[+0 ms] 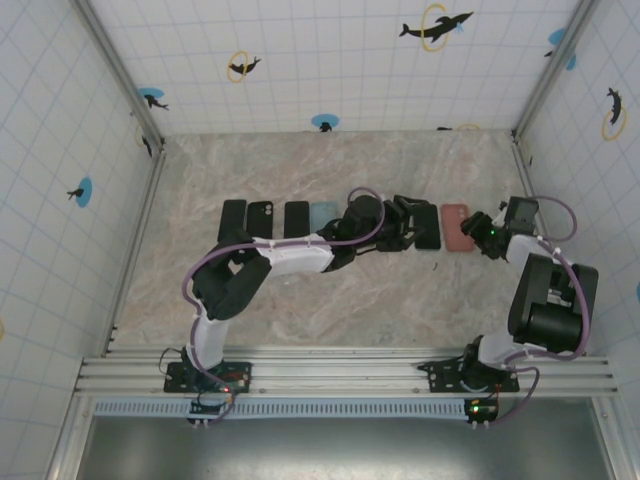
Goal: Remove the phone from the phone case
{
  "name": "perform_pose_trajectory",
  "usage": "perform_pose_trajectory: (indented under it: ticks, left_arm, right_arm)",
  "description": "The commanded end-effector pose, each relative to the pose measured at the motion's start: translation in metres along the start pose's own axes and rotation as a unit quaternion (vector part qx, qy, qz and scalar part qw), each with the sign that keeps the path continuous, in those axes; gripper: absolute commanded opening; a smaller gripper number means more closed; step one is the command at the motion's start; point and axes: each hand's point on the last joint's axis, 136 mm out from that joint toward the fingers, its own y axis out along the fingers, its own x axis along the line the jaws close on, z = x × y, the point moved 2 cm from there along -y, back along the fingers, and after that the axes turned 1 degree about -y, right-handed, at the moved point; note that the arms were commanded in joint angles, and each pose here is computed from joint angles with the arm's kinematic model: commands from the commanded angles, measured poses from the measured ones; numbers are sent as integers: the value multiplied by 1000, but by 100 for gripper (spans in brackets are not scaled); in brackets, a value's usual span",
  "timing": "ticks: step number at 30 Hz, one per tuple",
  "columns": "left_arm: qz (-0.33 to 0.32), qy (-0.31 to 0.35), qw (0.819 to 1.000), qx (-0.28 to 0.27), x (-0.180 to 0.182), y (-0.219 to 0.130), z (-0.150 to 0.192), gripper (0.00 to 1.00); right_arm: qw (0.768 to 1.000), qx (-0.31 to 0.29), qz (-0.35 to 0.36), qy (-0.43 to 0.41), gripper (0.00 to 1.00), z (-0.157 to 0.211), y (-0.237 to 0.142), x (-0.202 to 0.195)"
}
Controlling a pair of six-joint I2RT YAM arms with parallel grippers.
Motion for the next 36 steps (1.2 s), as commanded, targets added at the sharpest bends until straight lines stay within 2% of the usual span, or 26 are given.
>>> perform_pose_trajectory:
  ticks: [1,4,6,7,8,9,12,13,15,17,19,21,22,24,25,28,31,35,36]
  left_arm:
    - [22,26,999,8,-21,-13,-1,74]
    - [4,88,996,5,-30,-25,-8,75]
    - [-19,164,986,-5,-40,-36,-17,76]
    - [-45,216,975,-13,-43,-42,-25,79]
    - [-72,269,960,-25,-47,-50,-34,82]
    - [-94,317,943,-37,-49,-58,-40,84]
    - [-169,461,867,-82,-52,-92,-62,93]
    - [-199,506,834,-97,-49,-106,-73,97]
    - [-273,579,759,-120,-35,-133,-96,98]
    - [-349,616,693,-138,-14,-170,-125,98]
    - [-403,612,658,-172,3,-217,-164,98]
    - [-411,590,665,-202,12,-261,-192,98]
    - [-418,588,656,-223,16,-283,-202,97]
    - [-444,591,617,-270,16,-321,-215,97]
    - [-456,578,608,-299,18,-345,-225,98]
    - [-436,544,623,-354,32,-388,-239,98]
    - [-452,525,606,-391,51,-418,-247,98]
    - [-455,512,585,-434,60,-434,-253,98]
    - [-455,506,587,-439,66,-439,-257,98]
  right_arm:
    - [999,-20,2,-38,74,-16,-17,15]
    - [996,-36,-27,-79,76,-24,-34,35]
    - [992,-47,-57,-104,77,-26,-47,52]
    - [989,-56,-68,-121,90,-24,-54,60]
    - [985,-64,-77,-142,98,-22,-59,69]
    - [982,-72,-80,-158,98,-20,-64,75]
    - [974,-90,-100,-184,98,-9,-75,93]
    - [970,-94,-105,-198,99,-5,-78,100]
    - [961,-104,-106,-232,98,4,-82,110]
    - [954,-121,-94,-257,98,11,-83,114]
    - [949,-140,-86,-269,98,20,-80,111]
    - [946,-164,-60,-274,98,25,-76,99]
    - [941,-180,-49,-284,98,27,-74,91]
    - [933,-224,-22,-281,98,28,-75,74]
    - [927,-250,-14,-277,98,29,-77,65]
    - [913,-311,2,-266,98,32,-80,44]
    - [914,-328,21,-239,98,34,-76,24]
    - [915,-328,41,-233,98,38,-64,9]
    - [915,-321,46,-242,98,40,-60,7]
